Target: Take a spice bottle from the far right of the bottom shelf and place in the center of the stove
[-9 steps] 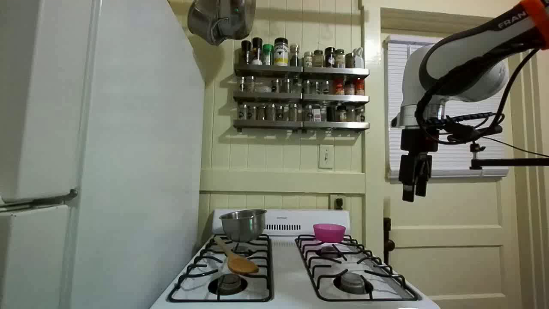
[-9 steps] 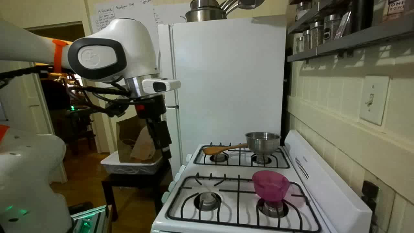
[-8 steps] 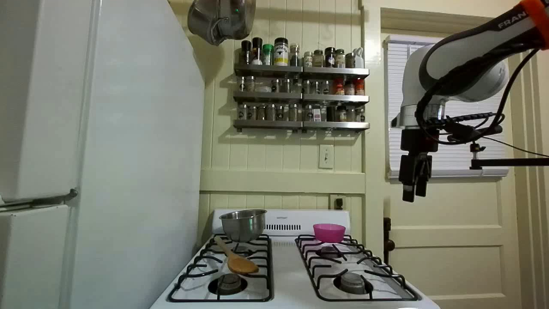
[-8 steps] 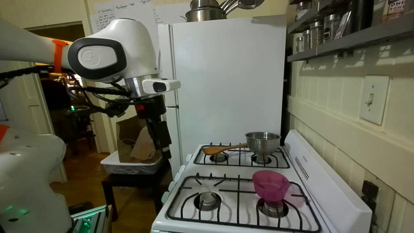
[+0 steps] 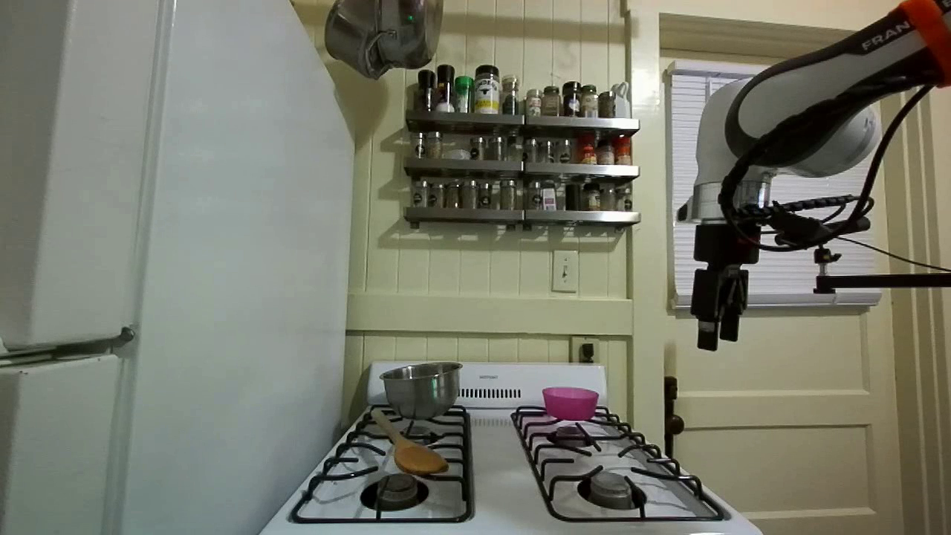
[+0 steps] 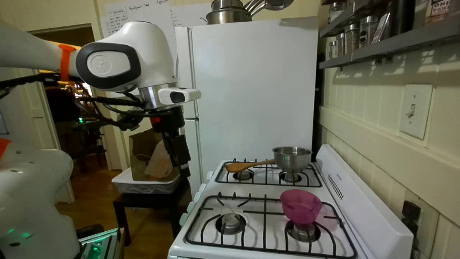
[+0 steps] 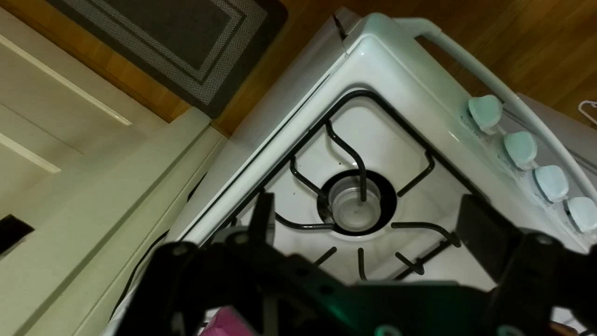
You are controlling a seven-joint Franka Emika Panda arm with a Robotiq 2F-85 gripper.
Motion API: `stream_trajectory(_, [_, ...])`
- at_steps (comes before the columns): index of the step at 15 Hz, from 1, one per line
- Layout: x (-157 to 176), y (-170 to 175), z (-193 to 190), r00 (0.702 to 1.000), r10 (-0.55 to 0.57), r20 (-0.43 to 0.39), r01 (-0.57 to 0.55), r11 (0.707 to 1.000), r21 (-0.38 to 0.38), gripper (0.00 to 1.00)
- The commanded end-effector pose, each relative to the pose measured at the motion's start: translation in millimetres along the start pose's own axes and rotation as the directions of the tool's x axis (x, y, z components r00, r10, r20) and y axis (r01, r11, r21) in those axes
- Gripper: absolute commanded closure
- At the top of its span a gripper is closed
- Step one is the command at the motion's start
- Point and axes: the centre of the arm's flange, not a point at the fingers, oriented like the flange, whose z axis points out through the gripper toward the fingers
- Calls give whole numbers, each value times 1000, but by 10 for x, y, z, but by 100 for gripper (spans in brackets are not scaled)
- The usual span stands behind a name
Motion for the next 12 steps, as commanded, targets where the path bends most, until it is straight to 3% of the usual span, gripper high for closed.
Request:
stream_trajectory(1, [60,58,18,999,39,-5,-39,999,-28,0])
stream_trajectory(4, [214,268,-171,987,130,-98,-140,985,-97,0])
stream_trajectory(7, [376,576,-476,944,233,-235,-271,952,-144,0])
stream_trajectory(12, [669,1158,-1016,807,291,-514,-424,891,-161,0])
